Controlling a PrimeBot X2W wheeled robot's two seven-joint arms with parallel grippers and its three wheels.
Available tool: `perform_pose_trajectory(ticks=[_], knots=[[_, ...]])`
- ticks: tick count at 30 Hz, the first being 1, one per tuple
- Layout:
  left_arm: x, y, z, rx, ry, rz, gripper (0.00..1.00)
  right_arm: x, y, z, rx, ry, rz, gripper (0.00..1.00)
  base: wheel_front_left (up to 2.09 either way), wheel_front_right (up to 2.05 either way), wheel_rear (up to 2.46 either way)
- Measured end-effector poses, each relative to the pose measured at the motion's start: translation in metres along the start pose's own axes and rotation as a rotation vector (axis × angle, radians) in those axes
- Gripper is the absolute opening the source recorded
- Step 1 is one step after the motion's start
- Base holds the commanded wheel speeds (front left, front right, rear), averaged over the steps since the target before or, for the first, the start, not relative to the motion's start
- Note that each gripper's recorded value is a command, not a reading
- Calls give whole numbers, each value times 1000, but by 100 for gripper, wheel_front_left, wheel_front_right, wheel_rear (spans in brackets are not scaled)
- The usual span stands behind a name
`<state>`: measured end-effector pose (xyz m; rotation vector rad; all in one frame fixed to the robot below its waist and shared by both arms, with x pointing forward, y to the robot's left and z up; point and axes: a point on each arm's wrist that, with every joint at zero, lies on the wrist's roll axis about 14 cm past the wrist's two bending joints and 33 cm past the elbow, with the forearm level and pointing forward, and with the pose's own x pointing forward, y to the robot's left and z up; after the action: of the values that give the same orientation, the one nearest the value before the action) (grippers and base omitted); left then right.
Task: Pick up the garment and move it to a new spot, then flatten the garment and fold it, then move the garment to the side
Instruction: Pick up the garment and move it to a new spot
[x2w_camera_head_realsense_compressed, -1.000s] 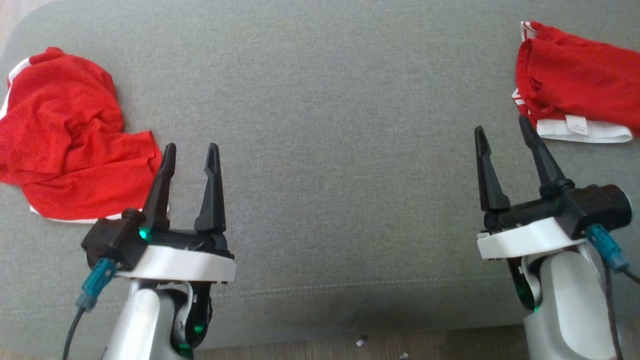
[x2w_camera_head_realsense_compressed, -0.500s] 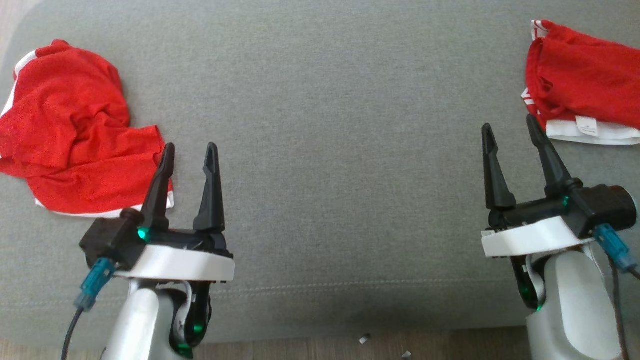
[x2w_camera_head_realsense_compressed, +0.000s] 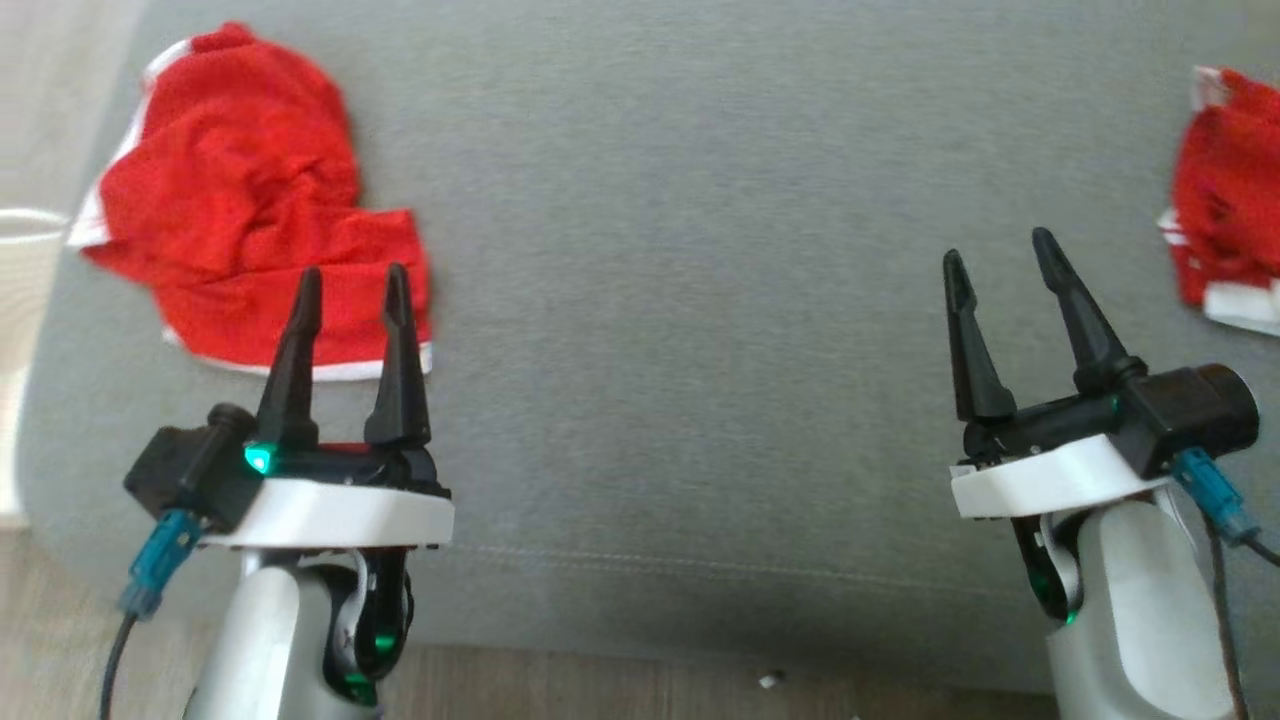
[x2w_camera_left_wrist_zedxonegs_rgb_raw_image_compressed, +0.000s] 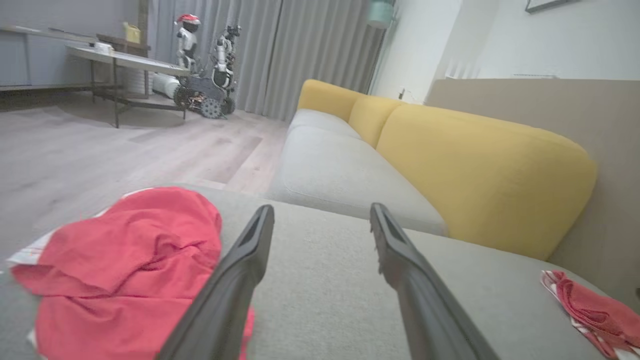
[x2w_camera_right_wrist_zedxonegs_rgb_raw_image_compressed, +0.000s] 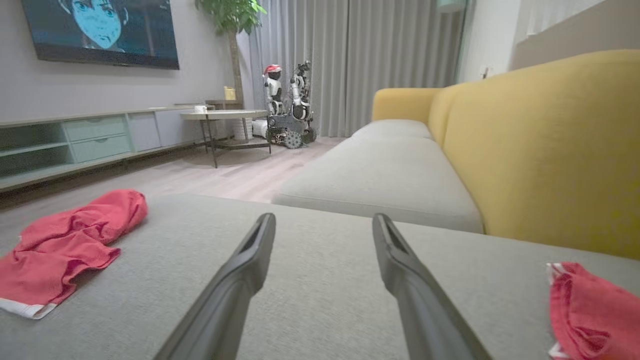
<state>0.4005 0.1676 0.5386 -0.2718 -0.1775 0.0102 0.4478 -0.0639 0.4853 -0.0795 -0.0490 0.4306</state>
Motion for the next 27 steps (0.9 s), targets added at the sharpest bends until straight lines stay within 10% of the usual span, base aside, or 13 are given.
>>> perform_pose_trajectory(ticks=[27], knots=[[-80, 113, 57, 96, -105, 387, 100, 31, 118, 3, 48, -11, 349, 100, 0, 0, 0]])
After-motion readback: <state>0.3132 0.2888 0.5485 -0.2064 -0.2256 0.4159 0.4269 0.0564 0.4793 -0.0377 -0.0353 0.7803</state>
